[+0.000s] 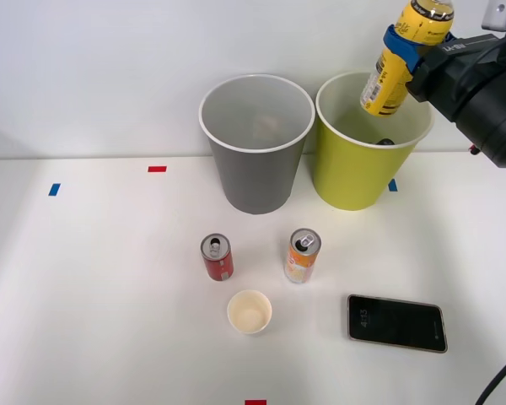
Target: Put cans in the gray bin, plastic bottles in the light green bin
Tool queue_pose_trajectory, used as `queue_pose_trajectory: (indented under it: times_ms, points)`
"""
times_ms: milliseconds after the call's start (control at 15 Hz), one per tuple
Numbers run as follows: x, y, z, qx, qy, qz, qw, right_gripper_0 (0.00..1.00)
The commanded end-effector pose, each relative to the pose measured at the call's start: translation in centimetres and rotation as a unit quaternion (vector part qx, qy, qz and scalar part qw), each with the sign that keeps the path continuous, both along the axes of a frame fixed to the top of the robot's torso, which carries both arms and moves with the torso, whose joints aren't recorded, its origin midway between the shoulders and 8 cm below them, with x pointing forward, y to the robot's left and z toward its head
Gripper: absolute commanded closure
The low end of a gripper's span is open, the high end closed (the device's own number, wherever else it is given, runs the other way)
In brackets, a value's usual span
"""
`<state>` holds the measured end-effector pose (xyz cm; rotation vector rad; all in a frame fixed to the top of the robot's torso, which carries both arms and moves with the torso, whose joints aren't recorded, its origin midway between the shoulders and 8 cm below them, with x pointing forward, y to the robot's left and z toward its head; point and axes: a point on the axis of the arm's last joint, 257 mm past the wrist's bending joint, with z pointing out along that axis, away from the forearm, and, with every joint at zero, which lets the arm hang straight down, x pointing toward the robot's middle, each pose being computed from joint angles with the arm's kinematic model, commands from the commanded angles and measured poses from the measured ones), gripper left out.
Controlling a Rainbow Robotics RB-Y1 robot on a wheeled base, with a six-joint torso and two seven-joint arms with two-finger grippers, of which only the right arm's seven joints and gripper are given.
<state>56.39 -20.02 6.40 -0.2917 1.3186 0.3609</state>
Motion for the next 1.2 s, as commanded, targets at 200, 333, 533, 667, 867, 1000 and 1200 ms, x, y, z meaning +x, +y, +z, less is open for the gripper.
queue_pose_trajectory:
  times_ms: [200,333,533,667,867,1000,1200]
  points:
    - [4.8,1.3,-1.7,0.029,-0.022,-0.025,0.999,1.0]
    - [4.8,1.3,-1.3,0.03,-0.028,-0.028,0.999,0.96]
    - [4.8,1.3,-1.3,0.016,-0.034,-0.032,0.999,0.35]
    - [4.8,1.3,-1.3,0.009,-0.035,-0.032,0.999,0.0]
    - [3.2,1.7,-1.3,-0.023,-0.047,-0.024,0.998,0.0]
    - [0.6,1.8,-1.7,-0.043,-0.055,-0.014,0.997,0.0]
    - [-4.5,1.2,-3.3,-0.058,-0.056,-0.002,0.997,0.0]
